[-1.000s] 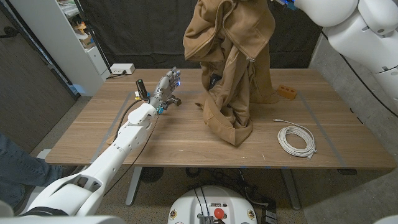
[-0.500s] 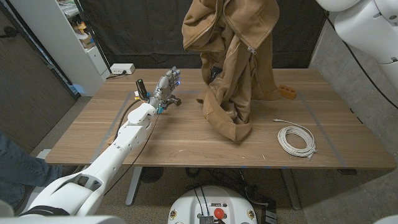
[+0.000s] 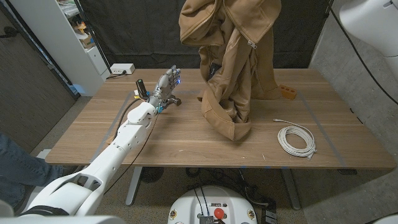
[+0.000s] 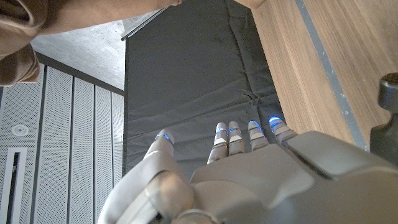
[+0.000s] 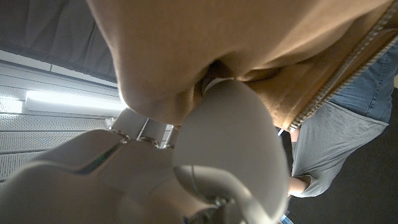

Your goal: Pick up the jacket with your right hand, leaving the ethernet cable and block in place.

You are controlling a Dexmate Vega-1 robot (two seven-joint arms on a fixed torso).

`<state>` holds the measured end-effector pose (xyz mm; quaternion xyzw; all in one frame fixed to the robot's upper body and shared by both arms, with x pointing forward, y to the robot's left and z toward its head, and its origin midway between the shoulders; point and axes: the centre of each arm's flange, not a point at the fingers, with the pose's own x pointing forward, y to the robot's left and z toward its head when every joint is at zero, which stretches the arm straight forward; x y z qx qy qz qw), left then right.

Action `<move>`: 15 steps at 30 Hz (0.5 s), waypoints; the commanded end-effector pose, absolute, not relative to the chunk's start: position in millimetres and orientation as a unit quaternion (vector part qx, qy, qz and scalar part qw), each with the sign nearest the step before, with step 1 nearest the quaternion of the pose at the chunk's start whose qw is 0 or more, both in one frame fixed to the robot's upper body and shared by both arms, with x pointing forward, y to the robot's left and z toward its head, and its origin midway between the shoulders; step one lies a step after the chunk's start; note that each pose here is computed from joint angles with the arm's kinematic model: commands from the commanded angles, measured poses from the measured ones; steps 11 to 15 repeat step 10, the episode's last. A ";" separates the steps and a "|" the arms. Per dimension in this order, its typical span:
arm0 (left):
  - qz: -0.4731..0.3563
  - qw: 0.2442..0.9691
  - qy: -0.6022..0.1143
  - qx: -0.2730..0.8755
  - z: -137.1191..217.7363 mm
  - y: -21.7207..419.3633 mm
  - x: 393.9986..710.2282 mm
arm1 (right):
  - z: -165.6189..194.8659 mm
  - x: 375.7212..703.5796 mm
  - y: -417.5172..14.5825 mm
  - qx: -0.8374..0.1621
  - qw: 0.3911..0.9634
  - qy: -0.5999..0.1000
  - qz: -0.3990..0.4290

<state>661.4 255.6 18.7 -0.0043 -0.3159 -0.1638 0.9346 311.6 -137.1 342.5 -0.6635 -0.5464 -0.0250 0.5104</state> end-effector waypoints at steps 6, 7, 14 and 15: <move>-0.150 0.935 -0.321 -0.004 21.1 261.8 657.0 | 344.3 317.9 -132.4 -0.655 0.516 -0.552 -0.014; -0.149 0.935 -0.323 -0.004 21.8 262.9 656.4 | 344.6 318.7 -132.2 -0.655 0.515 -0.553 -0.013; -0.144 0.934 -0.327 -0.006 23.4 265.6 655.3 | 345.9 321.7 -131.3 -0.654 0.515 -0.554 -0.011; -0.144 0.934 -0.327 -0.006 23.4 265.6 655.3 | 345.9 321.7 -131.3 -0.654 0.515 -0.554 -0.011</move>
